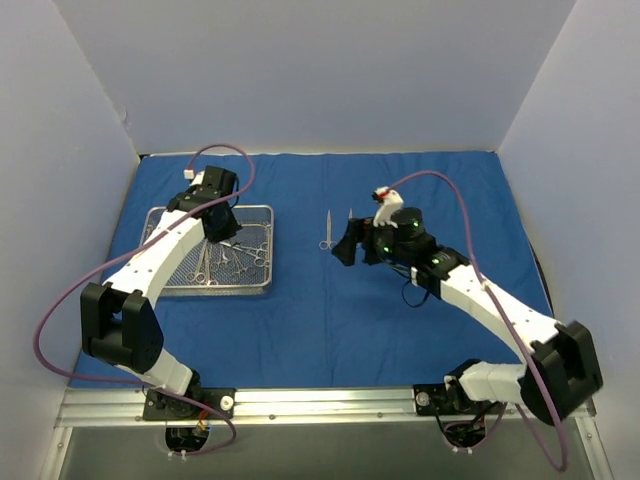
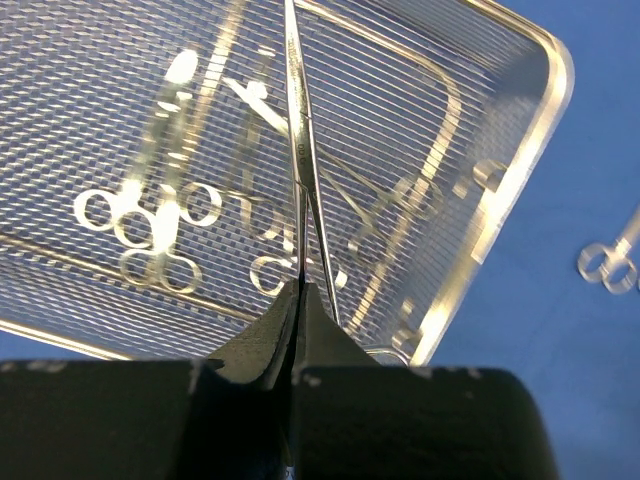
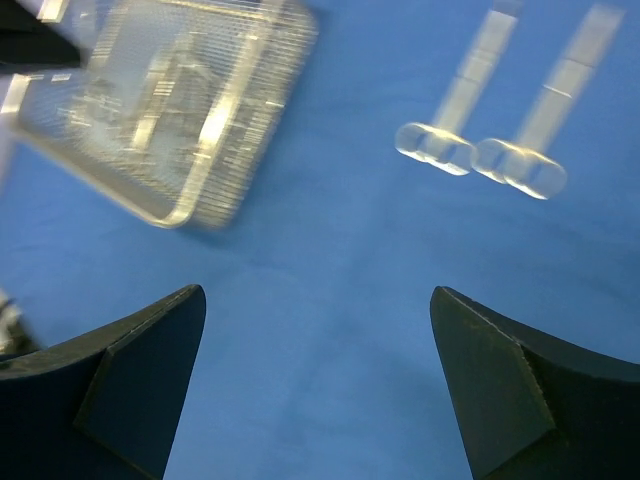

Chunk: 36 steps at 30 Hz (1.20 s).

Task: Open and lay out the surgical kit
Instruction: Pick up the medical item from the container, then place the medical item in the surgical kit.

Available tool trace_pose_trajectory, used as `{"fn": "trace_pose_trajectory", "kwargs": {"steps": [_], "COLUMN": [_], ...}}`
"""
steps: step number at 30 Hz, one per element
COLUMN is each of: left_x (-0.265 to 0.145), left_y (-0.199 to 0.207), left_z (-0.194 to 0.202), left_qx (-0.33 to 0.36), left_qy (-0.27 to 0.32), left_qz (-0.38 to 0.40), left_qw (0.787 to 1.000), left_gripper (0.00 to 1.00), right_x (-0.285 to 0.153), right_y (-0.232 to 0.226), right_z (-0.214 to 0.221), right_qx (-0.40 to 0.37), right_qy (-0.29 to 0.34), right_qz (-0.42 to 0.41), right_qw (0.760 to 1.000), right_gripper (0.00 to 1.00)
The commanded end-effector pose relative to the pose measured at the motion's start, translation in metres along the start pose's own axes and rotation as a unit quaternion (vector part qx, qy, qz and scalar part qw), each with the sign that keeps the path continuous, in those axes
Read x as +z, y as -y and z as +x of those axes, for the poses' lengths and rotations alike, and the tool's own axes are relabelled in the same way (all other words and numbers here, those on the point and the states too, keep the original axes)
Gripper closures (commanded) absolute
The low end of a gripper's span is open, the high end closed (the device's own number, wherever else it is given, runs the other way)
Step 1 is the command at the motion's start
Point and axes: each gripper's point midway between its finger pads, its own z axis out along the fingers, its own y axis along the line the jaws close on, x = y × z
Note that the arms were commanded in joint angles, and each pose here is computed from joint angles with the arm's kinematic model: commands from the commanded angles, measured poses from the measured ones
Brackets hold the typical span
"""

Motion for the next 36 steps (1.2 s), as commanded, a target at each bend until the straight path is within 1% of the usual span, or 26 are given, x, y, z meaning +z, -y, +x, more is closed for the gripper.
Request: {"fn": "trace_pose_trajectory", "kwargs": {"steps": [1,2,4,6,7,8,9,10,14,19,30,34,36], "left_x": [-0.03,-0.034,-0.038,-0.044,-0.046,-0.048,-0.051,-0.053,-0.06,-0.066,-0.072,-0.075,-0.076], "left_y": [0.022,0.03,0.035,0.044,0.046,0.048,0.051,0.053,0.058,0.063,0.069,0.07,0.071], "left_z": [-0.005,0.001,0.005,0.011,0.013,0.014,0.018,0.019,0.026,0.032,0.033,0.032,0.031], "left_qx": [0.021,0.031,0.036,0.044,0.045,0.047,0.053,0.056,0.064,0.07,0.071,0.07,0.068], "left_qy": [0.021,0.02,0.021,0.021,0.022,0.022,0.023,0.024,0.024,0.027,0.037,0.042,0.043], "left_qz": [0.033,0.039,0.044,0.053,0.057,0.061,0.063,0.065,0.071,0.075,0.078,0.082,0.082], "left_qw": [0.999,0.999,0.998,0.997,0.997,0.997,0.996,0.996,0.995,0.994,0.994,0.993,0.993], "left_gripper": [0.98,0.98,0.98,0.98,0.98,0.98,0.98,0.98,0.98,0.98,0.98,0.98,0.98], "right_x": [0.014,0.024,0.031,0.046,0.05,0.06,0.063,0.066,0.087,0.097,0.102,0.104,0.104], "right_y": [-0.053,-0.061,-0.079,-0.092,-0.101,-0.105,-0.112,-0.119,-0.13,-0.148,-0.166,-0.168,-0.169], "right_z": [-0.04,-0.033,-0.041,-0.029,-0.036,-0.025,-0.023,-0.028,-0.013,0.002,0.012,0.015,0.015], "right_qx": [0.008,0.018,0.018,0.023,0.022,0.027,0.036,0.035,0.043,0.048,0.051,0.053,0.054], "right_qy": [0.045,0.03,0.035,0.008,0.01,-0.01,-0.016,-0.008,-0.038,-0.064,-0.082,-0.087,-0.087], "right_qz": [-0.095,-0.107,-0.136,-0.16,-0.175,-0.189,-0.2,-0.215,-0.236,-0.273,-0.309,-0.314,-0.32], "right_qw": [0.994,0.994,0.99,0.987,0.984,0.981,0.979,0.976,0.97,0.959,0.946,0.944,0.942], "right_gripper": [0.11,0.13,0.13,0.14,0.14,0.14,0.15,0.15,0.18,0.24,0.45,0.55,0.58]}}
